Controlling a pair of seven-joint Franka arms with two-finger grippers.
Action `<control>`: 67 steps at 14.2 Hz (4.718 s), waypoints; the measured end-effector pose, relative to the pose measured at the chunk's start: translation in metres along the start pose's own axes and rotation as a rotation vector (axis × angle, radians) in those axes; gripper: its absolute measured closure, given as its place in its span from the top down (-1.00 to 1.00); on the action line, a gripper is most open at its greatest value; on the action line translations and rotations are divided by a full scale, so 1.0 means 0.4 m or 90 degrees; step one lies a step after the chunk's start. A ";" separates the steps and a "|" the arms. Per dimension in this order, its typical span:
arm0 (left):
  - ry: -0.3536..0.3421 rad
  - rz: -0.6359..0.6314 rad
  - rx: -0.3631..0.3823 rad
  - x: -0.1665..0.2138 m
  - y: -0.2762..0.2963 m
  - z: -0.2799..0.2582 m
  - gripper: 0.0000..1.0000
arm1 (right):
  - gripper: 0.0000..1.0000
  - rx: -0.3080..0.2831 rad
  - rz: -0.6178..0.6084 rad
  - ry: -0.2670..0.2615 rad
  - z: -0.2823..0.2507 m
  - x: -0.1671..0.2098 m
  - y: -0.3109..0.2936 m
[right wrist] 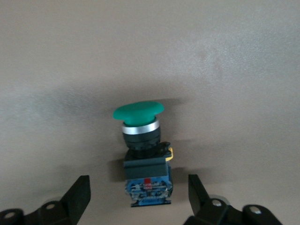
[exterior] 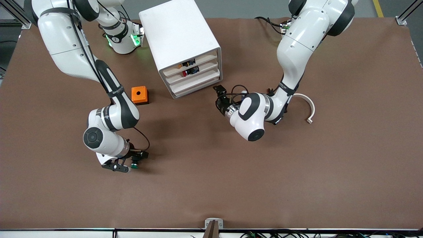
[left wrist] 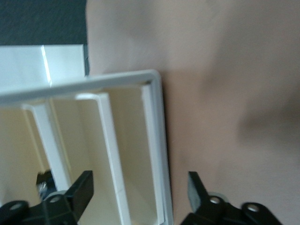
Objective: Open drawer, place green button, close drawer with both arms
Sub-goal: 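Lift the button with the right gripper while the left gripper reaches the drawer, then pull the drawer open with the left gripper while the right gripper brings the button, then lower the button into the open drawer and open the right gripper, then withdraw the right gripper while the left gripper moves to the drawer front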
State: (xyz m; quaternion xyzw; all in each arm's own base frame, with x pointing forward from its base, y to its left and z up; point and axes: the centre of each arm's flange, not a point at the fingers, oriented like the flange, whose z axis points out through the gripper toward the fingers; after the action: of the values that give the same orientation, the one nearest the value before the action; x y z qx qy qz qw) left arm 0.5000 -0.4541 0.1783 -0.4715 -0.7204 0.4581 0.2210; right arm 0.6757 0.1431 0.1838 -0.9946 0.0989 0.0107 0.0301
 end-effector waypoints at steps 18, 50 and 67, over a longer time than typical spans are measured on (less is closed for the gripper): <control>0.029 -0.029 0.038 -0.065 -0.054 0.217 -0.19 | -0.16 -0.013 0.068 -0.015 -0.107 0.019 -0.017; -0.021 0.247 -0.272 0.022 0.036 -0.403 1.00 | -0.16 -0.011 0.588 -0.026 -0.244 -0.750 -0.736; 0.343 0.891 -0.262 0.096 -0.081 -0.546 1.00 | 1.00 -0.031 0.420 0.027 -0.660 -0.433 -0.506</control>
State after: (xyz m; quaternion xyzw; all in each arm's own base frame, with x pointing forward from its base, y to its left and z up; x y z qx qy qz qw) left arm 0.6308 -0.3261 0.3076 -0.9432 -0.2472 0.2174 -0.0441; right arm 0.5498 0.3587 0.4637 -0.9094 0.4160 0.0015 -0.0010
